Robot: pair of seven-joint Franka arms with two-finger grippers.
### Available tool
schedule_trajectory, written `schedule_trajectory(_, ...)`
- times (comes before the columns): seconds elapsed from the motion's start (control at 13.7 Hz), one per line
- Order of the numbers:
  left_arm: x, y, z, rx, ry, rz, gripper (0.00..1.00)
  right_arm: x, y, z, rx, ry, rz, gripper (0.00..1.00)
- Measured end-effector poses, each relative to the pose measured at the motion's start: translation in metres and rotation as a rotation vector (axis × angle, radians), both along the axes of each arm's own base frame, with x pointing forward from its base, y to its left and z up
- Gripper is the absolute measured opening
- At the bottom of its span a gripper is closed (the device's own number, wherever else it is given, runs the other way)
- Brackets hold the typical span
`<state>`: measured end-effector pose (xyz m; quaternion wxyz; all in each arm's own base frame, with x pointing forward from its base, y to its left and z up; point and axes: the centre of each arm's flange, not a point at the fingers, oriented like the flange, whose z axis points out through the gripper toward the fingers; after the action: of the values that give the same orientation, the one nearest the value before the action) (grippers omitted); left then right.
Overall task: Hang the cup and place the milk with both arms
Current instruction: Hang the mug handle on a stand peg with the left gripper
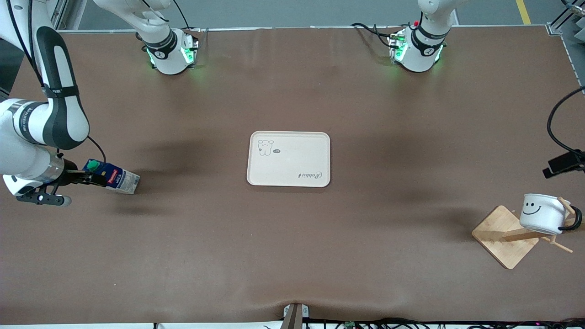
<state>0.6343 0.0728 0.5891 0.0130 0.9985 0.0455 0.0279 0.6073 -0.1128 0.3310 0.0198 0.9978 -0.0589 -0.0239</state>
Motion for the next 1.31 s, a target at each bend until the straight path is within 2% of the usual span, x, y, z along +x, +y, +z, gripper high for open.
schedule_trajectory(0.22, -0.021, -0.021, 0.029, 0.019, 0.018, 0.014, 1.00, 0.005, 0.000, 0.008, -0.004, -0.025, 0.003, 1.00)
schedule_trajectory(0.58, -0.055, -0.047, 0.075, 0.054, 0.006, 0.000, 1.00, 0.022, 0.003, 0.036, -0.014, -0.086, 0.016, 1.00)
schedule_trajectory(0.66, -0.060, -0.051, 0.080, 0.060, 0.006, -0.007, 1.00, 0.023, 0.006, 0.039, -0.012, -0.084, 0.021, 1.00)
schedule_trajectory(0.73, -0.064, -0.058, 0.082, 0.069, 0.009, -0.019, 1.00, 0.020, 0.010, 0.040, -0.005, -0.051, 0.025, 1.00)
schedule_trajectory(0.88, -0.072, -0.063, 0.081, 0.088, 0.019, -0.052, 1.00, 0.010, 0.020, 0.042, 0.021, 0.077, 0.034, 1.00)
schedule_trajectory(1.02, -0.083, -0.052, 0.081, 0.068, 0.031, -0.081, 1.00, 0.012, 0.031, 0.074, 0.031, 0.156, 0.058, 1.00)
schedule_trajectory(1.17, -0.098, -0.044, 0.084, 0.055, 0.039, -0.082, 1.00, 0.015, 0.041, 0.122, 0.035, 0.193, 0.072, 1.00)
schedule_trajectory(1.31, -0.110, -0.048, 0.086, 0.052, 0.057, -0.086, 1.00, 0.017, 0.045, 0.147, 0.031, 0.185, 0.078, 1.00)
